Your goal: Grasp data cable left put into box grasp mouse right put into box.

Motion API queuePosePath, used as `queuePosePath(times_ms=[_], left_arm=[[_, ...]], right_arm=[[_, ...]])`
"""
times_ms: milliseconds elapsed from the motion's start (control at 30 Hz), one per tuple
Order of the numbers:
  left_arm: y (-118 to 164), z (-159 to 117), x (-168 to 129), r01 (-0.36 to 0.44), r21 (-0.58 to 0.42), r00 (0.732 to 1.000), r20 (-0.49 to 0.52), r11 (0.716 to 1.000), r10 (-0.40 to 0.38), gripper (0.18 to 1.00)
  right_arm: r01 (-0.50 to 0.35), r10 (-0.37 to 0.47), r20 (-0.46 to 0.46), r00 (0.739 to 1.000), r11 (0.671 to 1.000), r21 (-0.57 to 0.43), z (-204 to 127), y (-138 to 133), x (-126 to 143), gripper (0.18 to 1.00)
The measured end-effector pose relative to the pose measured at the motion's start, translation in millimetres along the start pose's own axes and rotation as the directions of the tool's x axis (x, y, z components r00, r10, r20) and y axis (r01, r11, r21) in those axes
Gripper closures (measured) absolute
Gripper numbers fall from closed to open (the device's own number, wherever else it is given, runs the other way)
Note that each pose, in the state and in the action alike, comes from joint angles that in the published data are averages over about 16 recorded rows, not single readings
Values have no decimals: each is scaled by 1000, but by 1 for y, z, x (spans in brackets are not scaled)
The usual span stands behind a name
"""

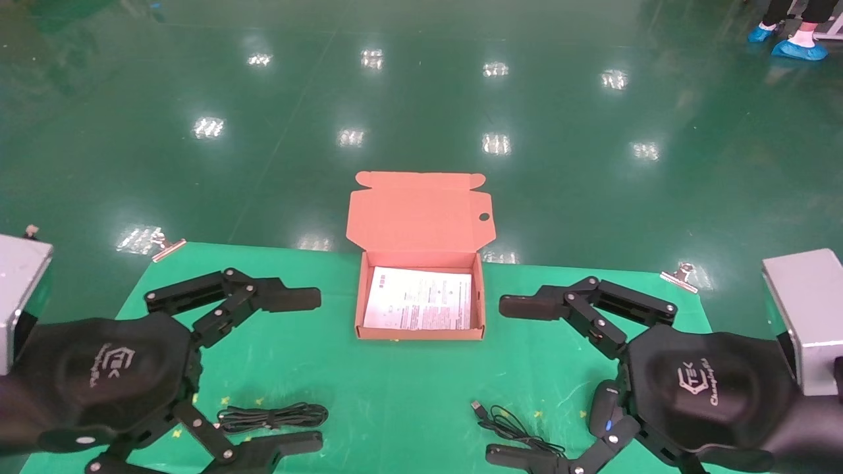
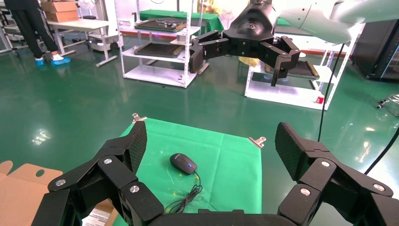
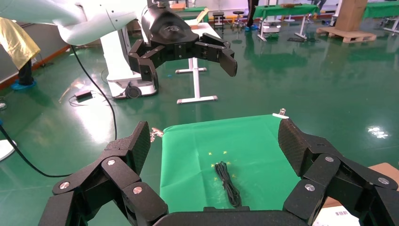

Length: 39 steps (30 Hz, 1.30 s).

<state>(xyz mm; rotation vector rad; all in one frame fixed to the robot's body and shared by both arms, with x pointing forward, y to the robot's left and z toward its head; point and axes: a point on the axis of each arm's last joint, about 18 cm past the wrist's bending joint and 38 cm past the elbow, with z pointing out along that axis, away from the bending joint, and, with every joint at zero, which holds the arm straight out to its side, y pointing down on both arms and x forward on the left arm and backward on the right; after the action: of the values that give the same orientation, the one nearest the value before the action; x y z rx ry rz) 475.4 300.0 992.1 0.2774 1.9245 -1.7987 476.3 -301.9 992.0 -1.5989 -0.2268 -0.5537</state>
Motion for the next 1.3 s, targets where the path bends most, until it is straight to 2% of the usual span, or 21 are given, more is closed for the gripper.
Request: queuePosePath(times_ms=[667,933,1033,1133,1300], left_arm=[[1,0,0,1,-6,1000,-2,1000,-1,184],[10,5,-2,16,-94,1000,-23,995,-18,184],[17,9,-5,24,-160,999,-38,987,-31,184],[26,15,-9,29,-245,998,-54,969,-43,184],[42,27,-20,12,-413,996,-79,911,-49,184]], right_arm=[[7,-7,0,1000,1000,-5,0,0,0,178],[104,-103,21,994,990,-93,1,6,1,178],[175,-170,42,984,972,-155,3,10,2,178],[264,-252,80,964,936,-231,4,18,4,178],[419,-381,175,908,834,-358,6,35,12,178]])
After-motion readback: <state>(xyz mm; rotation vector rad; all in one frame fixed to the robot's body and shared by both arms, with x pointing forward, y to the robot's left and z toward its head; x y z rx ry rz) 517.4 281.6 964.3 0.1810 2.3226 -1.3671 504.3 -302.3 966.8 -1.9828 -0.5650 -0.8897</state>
